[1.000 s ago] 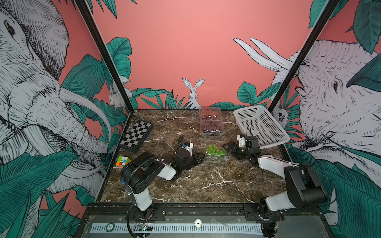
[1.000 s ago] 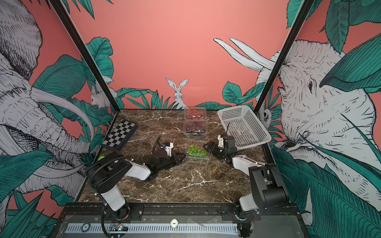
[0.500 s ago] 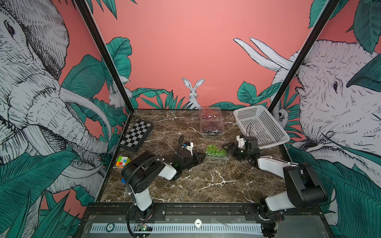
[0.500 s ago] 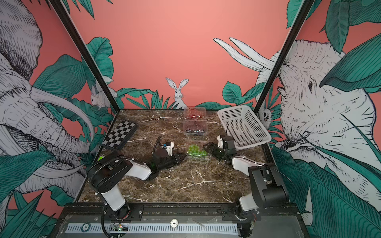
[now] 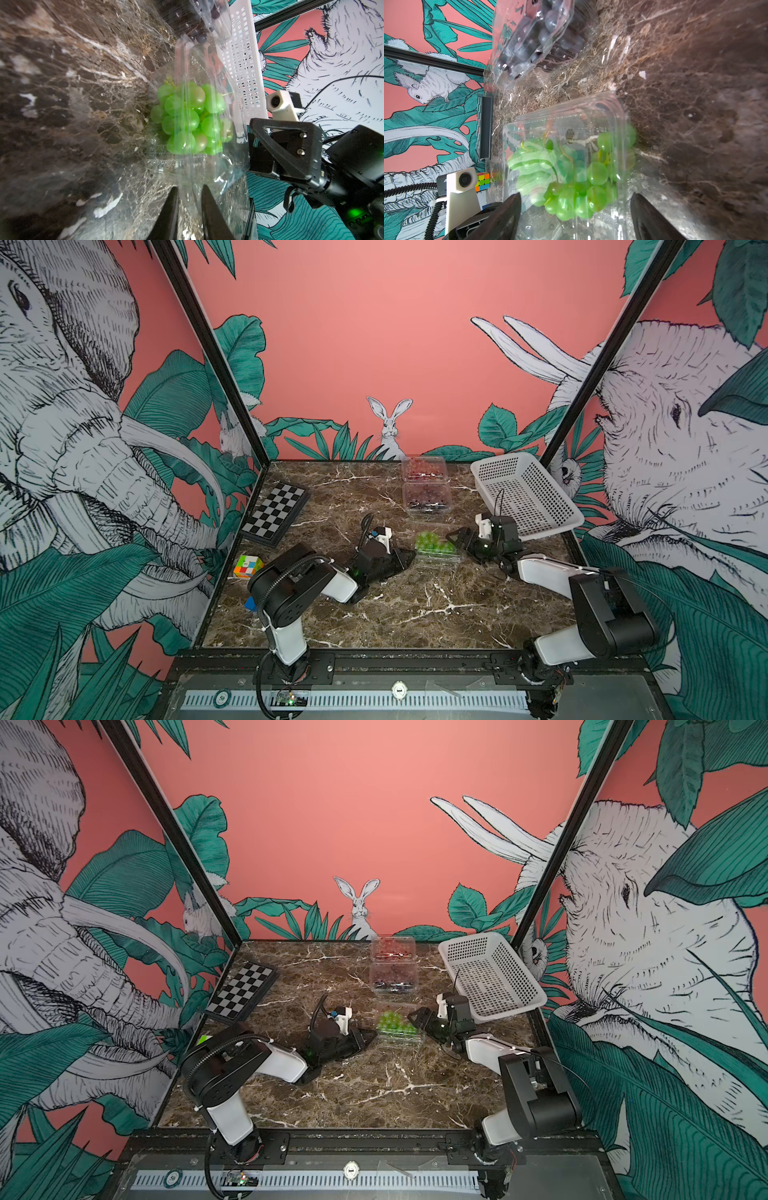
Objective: Pack grapes into containers
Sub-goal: Close the packing box at the center of the board.
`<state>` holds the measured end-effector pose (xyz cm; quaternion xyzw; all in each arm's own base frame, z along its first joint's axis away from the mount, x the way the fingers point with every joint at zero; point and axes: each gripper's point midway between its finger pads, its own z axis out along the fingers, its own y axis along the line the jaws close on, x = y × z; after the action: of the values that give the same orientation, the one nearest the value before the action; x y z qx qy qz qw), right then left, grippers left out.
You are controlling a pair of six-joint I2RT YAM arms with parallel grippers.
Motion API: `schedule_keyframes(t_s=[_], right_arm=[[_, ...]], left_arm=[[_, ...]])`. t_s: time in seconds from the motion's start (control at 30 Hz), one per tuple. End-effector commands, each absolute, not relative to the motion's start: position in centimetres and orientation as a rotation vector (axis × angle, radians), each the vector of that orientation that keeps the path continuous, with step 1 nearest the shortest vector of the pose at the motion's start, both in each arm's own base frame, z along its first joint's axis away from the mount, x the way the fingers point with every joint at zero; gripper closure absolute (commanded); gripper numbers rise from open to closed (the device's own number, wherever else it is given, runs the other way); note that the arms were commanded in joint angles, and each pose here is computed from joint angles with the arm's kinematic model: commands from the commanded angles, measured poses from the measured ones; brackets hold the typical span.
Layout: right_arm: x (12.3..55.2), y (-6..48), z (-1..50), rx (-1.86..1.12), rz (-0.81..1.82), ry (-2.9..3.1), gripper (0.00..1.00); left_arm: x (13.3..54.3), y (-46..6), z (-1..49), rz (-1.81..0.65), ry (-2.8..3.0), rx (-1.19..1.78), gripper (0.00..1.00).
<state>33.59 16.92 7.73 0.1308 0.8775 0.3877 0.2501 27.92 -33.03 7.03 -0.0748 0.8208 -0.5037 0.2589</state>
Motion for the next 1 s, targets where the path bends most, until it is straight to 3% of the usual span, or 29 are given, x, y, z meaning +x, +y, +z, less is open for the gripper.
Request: schedule_keyframes(t_s=[0.0,0.2,0.57,0.7,0.83,0.97], right_arm=[[33.6,17.4,7.9,0.336,1.072,2.375,0.18],[33.6,17.5,7.8,0.335,1.074,2.380,0.18],[33.6,17.6,7.8,0.327,1.075,2.382,0.19],[33.6,17.6,8.0,0.320,1.073,2.384,0.19],[33.4,17.3,8.2,0.299,1.039,2.395,0.18],[33.1,16.8,8.6,0.279,0.997,2.402,0.18]], left_arm=[[27.6,-33.0,5.8,-1.337,2.269,-0.219,0.81],[27.6,-33.1,5.7,-1.339,2.270,-0.219,0.87],[27.5,-33.2,5.9,-1.346,2.271,-0.219,0.87],[27.4,-32.9,6.1,-1.314,2.277,-0.201,0.75],[27.2,-32.5,6.9,-1.259,2.290,-0.145,0.40],[27.3,-31.3,8.4,-1.121,2.305,-0.064,0.19]])
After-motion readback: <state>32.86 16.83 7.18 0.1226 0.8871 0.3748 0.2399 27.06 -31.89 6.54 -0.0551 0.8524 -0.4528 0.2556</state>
